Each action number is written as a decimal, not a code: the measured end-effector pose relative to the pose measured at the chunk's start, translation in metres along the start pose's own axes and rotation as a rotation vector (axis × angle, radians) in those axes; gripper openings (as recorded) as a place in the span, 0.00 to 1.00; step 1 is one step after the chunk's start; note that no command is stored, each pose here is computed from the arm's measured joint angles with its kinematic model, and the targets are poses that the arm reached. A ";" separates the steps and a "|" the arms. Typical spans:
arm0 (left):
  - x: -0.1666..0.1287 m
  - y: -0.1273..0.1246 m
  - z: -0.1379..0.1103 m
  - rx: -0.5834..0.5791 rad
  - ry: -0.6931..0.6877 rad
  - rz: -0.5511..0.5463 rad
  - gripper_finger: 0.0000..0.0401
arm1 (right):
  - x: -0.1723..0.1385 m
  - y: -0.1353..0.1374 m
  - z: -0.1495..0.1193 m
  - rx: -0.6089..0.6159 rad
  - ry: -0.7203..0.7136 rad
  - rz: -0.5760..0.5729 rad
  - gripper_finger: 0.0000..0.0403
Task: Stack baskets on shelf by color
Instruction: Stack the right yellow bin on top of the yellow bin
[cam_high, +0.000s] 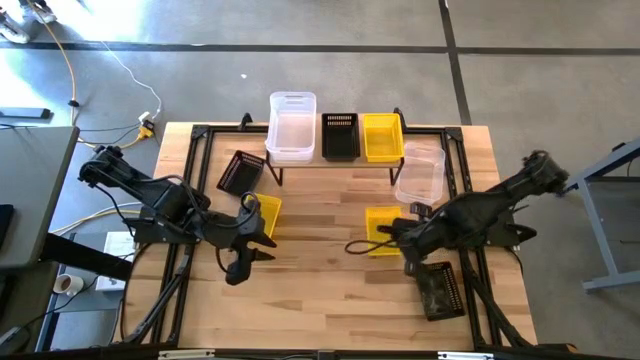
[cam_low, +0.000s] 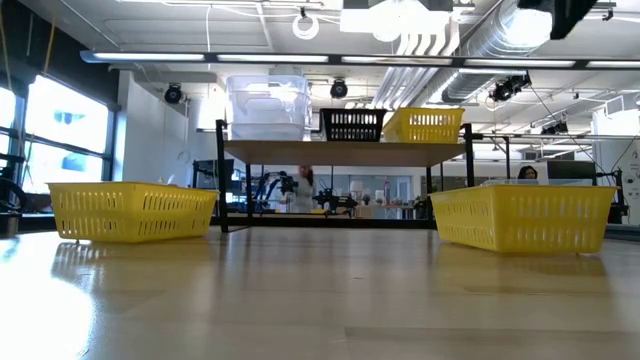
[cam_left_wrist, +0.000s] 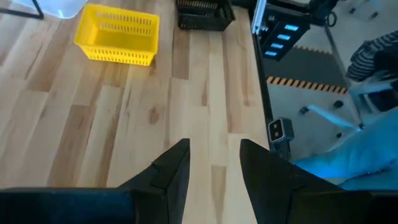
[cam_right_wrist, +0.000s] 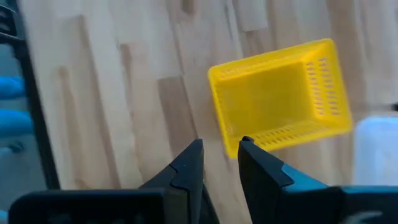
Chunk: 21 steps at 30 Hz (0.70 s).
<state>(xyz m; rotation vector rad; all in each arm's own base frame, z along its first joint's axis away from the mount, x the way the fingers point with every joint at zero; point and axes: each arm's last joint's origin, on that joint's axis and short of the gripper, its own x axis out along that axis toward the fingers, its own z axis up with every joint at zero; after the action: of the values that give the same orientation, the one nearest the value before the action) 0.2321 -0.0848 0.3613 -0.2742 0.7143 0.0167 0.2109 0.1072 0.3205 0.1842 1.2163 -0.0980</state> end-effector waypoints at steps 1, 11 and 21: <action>0.000 0.000 0.000 0.000 -0.004 0.006 0.32 | 0.003 -0.003 -0.004 0.007 -0.018 0.021 0.22; 0.001 0.005 0.012 -0.038 -0.126 0.066 0.32 | 0.052 -0.016 -0.032 -0.017 -0.104 0.091 0.26; 0.003 0.018 0.018 -0.092 -0.146 0.108 0.32 | 0.095 -0.022 -0.043 -0.059 -0.119 0.059 0.31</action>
<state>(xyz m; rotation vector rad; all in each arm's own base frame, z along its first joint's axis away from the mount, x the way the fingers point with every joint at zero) 0.2443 -0.0631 0.3683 -0.3191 0.5832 0.1709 0.2007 0.0962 0.2148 0.1601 1.0934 -0.0216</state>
